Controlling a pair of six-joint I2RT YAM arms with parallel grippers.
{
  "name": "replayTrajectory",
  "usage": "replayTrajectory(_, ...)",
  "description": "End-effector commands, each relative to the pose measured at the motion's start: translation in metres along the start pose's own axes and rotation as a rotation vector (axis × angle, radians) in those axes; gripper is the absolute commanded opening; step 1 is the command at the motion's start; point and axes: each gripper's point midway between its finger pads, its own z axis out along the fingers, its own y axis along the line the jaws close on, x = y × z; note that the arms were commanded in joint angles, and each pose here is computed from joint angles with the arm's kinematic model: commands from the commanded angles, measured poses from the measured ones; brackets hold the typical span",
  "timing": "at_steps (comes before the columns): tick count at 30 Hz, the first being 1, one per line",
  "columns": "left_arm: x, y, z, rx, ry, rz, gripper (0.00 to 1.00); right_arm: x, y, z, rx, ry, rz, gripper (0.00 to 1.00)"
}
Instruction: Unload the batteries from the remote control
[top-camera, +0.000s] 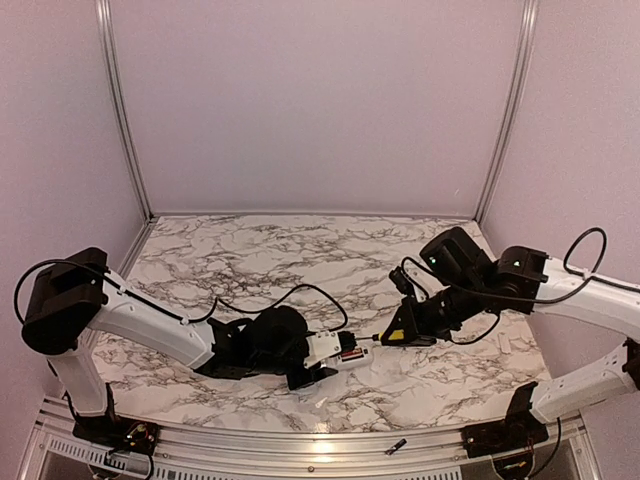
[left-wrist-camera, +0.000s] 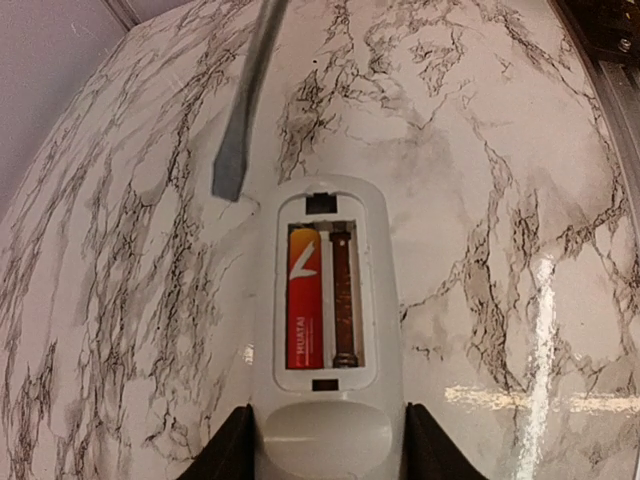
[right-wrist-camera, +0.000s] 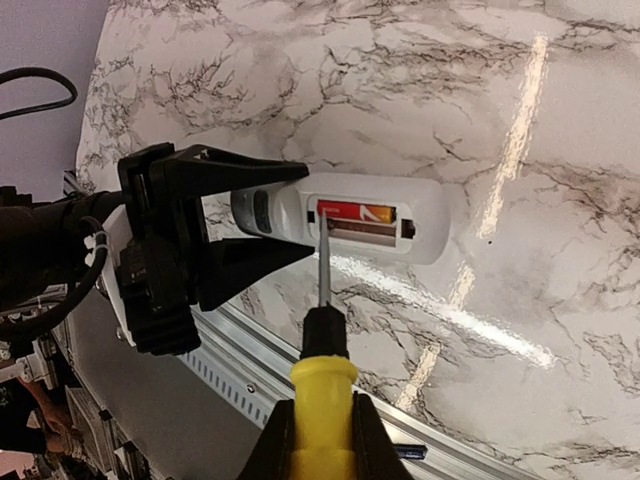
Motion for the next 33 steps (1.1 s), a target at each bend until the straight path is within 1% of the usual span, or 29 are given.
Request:
replayTrajectory(1, -0.019, 0.019, -0.019, -0.089, -0.047, 0.086, 0.0, -0.022, 0.006, -0.026, 0.029, -0.112, -0.03, 0.0)
replayTrajectory(4, -0.031, 0.027, -0.034, -0.134, -0.111, 0.164, 0.0, -0.031, 0.013, -0.039, 0.022, -0.162, -0.06, 0.0)
replayTrajectory(6, -0.041, 0.039, -0.044, -0.198, -0.146, 0.194, 0.0, -0.035, 0.018, -0.047, 0.012, -0.19, -0.087, 0.0)
replayTrajectory(9, -0.047, 0.052, -0.05, -0.24, -0.148, 0.22, 0.0, -0.04, 0.023, -0.059, 0.01, -0.226, -0.128, 0.0)
replayTrajectory(12, -0.055, 0.063, -0.057, -0.272, -0.177, 0.19, 0.0, -0.044, 0.029, -0.07, 0.002, -0.259, -0.162, 0.0)
replayTrajectory(17, -0.071, 0.07, -0.07, -0.261, -0.236, 0.16, 0.0, -0.045, 0.034, -0.083, -0.004, -0.28, -0.198, 0.0)
replayTrajectory(21, -0.077, 0.053, -0.071, -0.141, -0.228, 0.219, 0.0, -0.039, 0.044, -0.082, -0.03, -0.248, -0.237, 0.0)
replayTrajectory(24, -0.068, 0.039, -0.067, 0.018, -0.158, 0.207, 0.0, -0.033, 0.045, -0.079, -0.007, -0.213, -0.28, 0.0)
replayTrajectory(26, -0.064, 0.03, -0.069, 0.102, -0.144, 0.196, 0.0, -0.032, 0.04, -0.078, 0.036, -0.196, -0.319, 0.0)
replayTrajectory(29, -0.05, 0.018, -0.072, 0.19, -0.109, 0.176, 0.0, -0.031, 0.038, -0.076, 0.067, -0.173, -0.393, 0.0)
replayTrajectory(32, -0.034, 0.009, -0.071, 0.236, -0.062, 0.158, 0.0, -0.028, 0.035, -0.072, 0.095, -0.142, -0.459, 0.0)
replayTrajectory(33, -0.029, 0.009, -0.069, 0.239, -0.037, 0.118, 0.0, -0.027, 0.034, -0.071, 0.103, -0.135, -0.487, 0.0)
